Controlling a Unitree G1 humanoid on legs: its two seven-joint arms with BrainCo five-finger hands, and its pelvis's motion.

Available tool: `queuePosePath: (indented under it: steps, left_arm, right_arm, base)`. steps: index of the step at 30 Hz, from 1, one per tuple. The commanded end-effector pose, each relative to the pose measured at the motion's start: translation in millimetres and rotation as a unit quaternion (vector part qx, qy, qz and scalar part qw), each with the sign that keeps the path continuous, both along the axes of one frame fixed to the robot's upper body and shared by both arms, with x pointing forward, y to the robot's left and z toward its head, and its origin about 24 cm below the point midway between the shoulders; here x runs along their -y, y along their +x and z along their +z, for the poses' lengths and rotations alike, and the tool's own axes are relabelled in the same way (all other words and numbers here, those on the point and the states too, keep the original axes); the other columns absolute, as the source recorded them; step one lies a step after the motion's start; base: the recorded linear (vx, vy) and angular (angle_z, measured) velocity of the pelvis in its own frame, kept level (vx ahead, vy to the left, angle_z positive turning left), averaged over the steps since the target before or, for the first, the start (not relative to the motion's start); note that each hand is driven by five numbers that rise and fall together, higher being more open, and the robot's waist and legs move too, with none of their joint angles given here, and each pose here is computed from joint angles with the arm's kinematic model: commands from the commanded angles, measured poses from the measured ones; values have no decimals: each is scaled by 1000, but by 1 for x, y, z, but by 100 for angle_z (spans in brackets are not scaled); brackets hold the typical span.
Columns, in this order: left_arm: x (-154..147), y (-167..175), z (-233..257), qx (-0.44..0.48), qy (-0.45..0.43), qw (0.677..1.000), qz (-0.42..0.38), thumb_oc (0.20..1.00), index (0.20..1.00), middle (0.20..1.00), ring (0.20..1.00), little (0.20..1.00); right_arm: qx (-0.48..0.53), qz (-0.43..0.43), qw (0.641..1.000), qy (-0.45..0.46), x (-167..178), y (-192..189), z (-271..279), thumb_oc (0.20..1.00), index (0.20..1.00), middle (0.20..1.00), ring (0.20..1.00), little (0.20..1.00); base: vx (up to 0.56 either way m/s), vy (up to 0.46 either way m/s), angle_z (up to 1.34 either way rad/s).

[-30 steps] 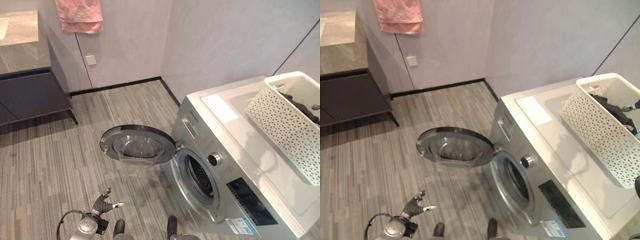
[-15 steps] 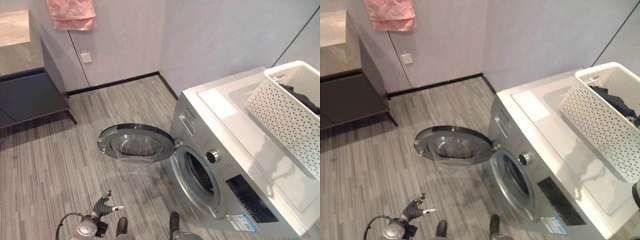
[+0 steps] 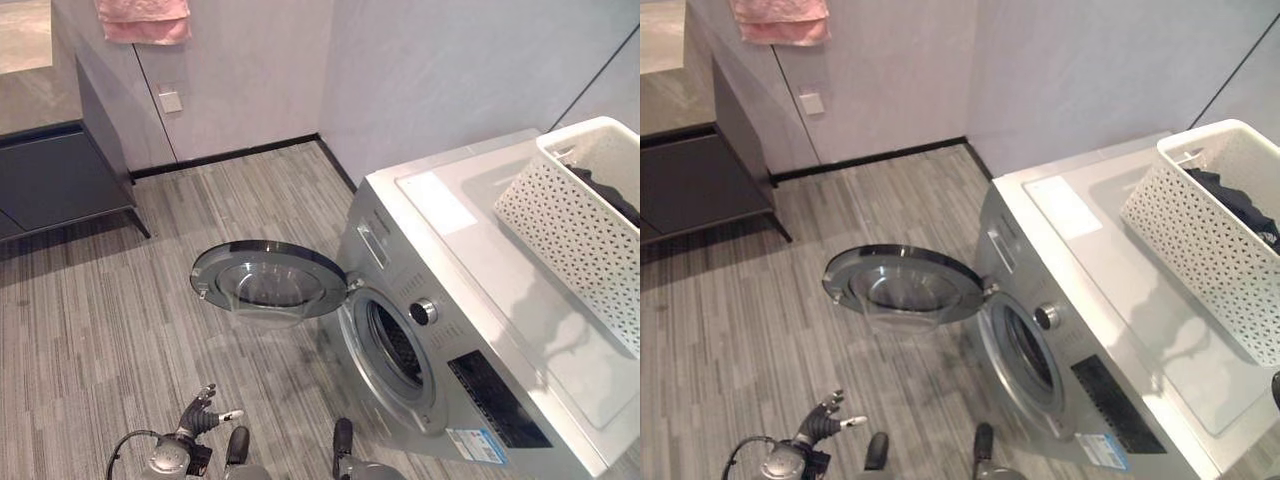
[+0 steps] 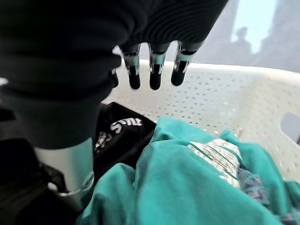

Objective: Grab the laundry basket,head to the washer,open it,put in the laundry and shut it.

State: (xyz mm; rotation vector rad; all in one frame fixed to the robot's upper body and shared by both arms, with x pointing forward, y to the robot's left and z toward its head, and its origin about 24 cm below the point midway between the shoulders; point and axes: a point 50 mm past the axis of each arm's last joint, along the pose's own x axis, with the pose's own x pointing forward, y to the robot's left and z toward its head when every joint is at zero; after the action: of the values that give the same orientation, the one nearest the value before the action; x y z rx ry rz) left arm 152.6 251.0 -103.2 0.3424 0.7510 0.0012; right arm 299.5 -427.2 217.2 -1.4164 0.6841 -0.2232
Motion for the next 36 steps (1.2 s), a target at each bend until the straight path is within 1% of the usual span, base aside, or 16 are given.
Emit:
queuePosePath:
  steps: [1, 3, 4, 5, 7, 10, 14, 21, 26, 27, 28, 30, 36]
  left_arm:
    - [4, 32, 22, 68, -3, 997, -32, 1000, 1000, 1000, 1000, 1000]
    - [7, 31, 22, 69, -9, 997, -37, 1000, 1000, 1000, 1000, 1000]
    - [10, 32, 22, 74, -13, 996, -42, 1000, 1000, 1000, 1000, 1000]
    - [11, 32, 22, 74, -14, 996, -42, 1000, 1000, 1000, 1000, 1000]
    - [12, 32, 22, 74, -14, 996, -43, 1000, 1000, 1000, 1000, 1000]
    - [12, 34, 22, 75, -9, 996, -49, 1000, 1000, 1000, 1000, 1000]
    - [16, 34, 21, 74, -8, 996, -58, 1000, 1000, 1000, 1000, 1000]
    - [19, 30, 19, 68, -13, 996, -63, 1000, 1000, 1000, 1000, 1000]
    - [19, 25, 17, 67, -22, 996, -55, 1000, 1000, 1000, 1000, 1000]
    - [18, 23, 16, 62, -23, 996, -53, 1000, 1000, 1000, 1000, 1000]
    - [18, 23, 16, 62, -23, 996, -53, 1000, 1000, 1000, 1000, 1000]
    - [17, 20, 14, 57, -23, 997, -46, 1000, 1000, 1000, 1000, 1000]
    - [19, 19, 14, 60, -33, 997, -45, 1000, 1000, 1000, 1000, 1000]
  right_arm:
    - [-85, 126, 983, 104, -52, 19, -27, 1000, 1000, 1000, 1000, 1000]
    - [-126, 193, 961, 151, -80, 18, -35, 1000, 1000, 1000, 1000, 1000]
    - [-151, 237, 943, 180, -100, 15, -36, 1000, 1000, 1000, 1000, 1000]
    - [-151, 237, 943, 179, -101, 15, -35, 1000, 1000, 1000, 1000, 1000]
    - [-174, 281, 923, 198, -122, 13, -34, 1000, 1000, 1000, 1000, 1000]
    - [-191, 326, 900, 217, -143, 8, -28, 1000, 1000, 1000, 1000, 1000]
    - [-188, 347, 891, 225, -153, 7, -21, 1000, 1000, 1000, 1000, 1000]
    - [-177, 330, 903, 209, -142, 8, -19, 1000, 1000, 1000, 1000, 1000]
    - [-146, 277, 933, 177, -110, 11, -17, 1000, 1000, 1000, 1000, 1000]
    - [-126, 259, 944, 160, -100, 13, -14, 1000, 1000, 1000, 1000, 1000]
    - [-126, 259, 944, 161, -99, 13, -15, 1000, 1000, 1000, 1000, 1000]
    - [-96, 238, 957, 137, -89, 19, -11, 1000, 1000, 1000, 1000, 1000]
    - [-77, 209, 967, 123, -83, 31, -19, 1000, 1000, 1000, 1000, 1000]
  base:
    - [13, -21, -5]
    - [6, -8, -6]
    - [10, -1, -5]
    - [0, 0, 0]
    - [19, 1, -10]
    - [16, -1, -18]
    - [9, 6, -5]
    - [5, 4, -4]
    - [0, 0, 0]
    - [-11, 5, 5]
    - [-13, 9, 8]
    - [-14, 11, 7]
    - [-10, 4, 6]
